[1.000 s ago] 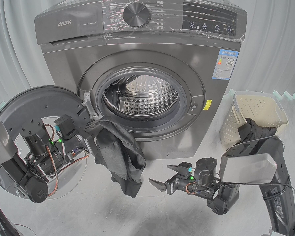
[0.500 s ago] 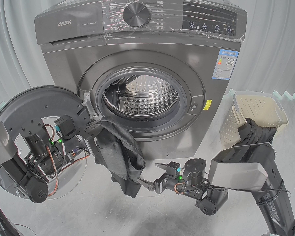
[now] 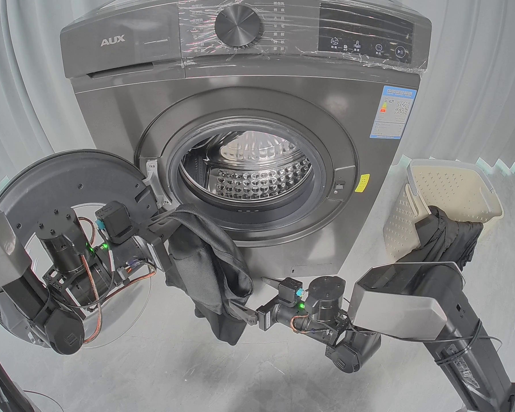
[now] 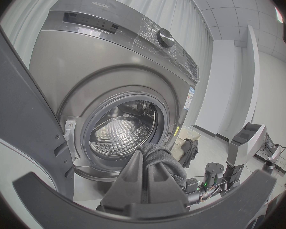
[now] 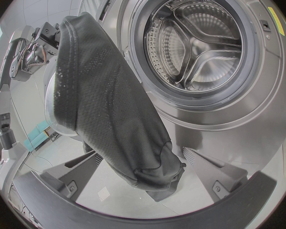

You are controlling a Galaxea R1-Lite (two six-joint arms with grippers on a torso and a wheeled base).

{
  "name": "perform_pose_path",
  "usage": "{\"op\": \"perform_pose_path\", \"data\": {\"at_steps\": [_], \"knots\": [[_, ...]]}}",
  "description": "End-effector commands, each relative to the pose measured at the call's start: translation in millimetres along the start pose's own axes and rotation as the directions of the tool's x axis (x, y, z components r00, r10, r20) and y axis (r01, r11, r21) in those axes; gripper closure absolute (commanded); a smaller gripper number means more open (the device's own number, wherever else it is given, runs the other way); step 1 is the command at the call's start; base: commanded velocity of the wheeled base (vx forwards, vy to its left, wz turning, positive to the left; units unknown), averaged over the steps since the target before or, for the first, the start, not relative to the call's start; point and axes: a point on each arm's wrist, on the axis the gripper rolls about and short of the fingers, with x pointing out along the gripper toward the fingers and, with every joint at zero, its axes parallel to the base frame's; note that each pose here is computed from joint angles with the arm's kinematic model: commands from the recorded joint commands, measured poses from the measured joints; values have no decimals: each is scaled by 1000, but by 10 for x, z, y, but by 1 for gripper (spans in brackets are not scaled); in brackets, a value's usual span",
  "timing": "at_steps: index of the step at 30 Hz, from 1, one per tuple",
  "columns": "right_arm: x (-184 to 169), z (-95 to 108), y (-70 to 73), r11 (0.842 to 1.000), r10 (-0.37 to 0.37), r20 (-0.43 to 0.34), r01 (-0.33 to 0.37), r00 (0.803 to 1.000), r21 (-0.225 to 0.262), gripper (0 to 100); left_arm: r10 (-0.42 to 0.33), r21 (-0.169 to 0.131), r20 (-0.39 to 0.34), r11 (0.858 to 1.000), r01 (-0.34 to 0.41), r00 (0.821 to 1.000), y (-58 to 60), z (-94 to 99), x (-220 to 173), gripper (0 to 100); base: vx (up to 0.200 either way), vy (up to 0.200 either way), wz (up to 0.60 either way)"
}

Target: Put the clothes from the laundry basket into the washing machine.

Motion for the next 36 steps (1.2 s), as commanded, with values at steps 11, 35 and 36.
{"op": "perform_pose_path", "data": {"at_steps": [11,35,36], "knots": [[87,-4,84,1000,24,30,-24,999,-7,100,-1,-2,-3,1000,1,1000,-3,-10,4,100,0,0,0],[-831,1421,-327,987,-159,235,163,959,1,100,16,7,-9,1000,-16,1000,39,-18,-26,100,0,0,0],[-876,1514,-335,986,-163,259,166,952,10,100,16,7,-12,1000,-16,1000,39,-22,-29,100,0,0,0]]}}
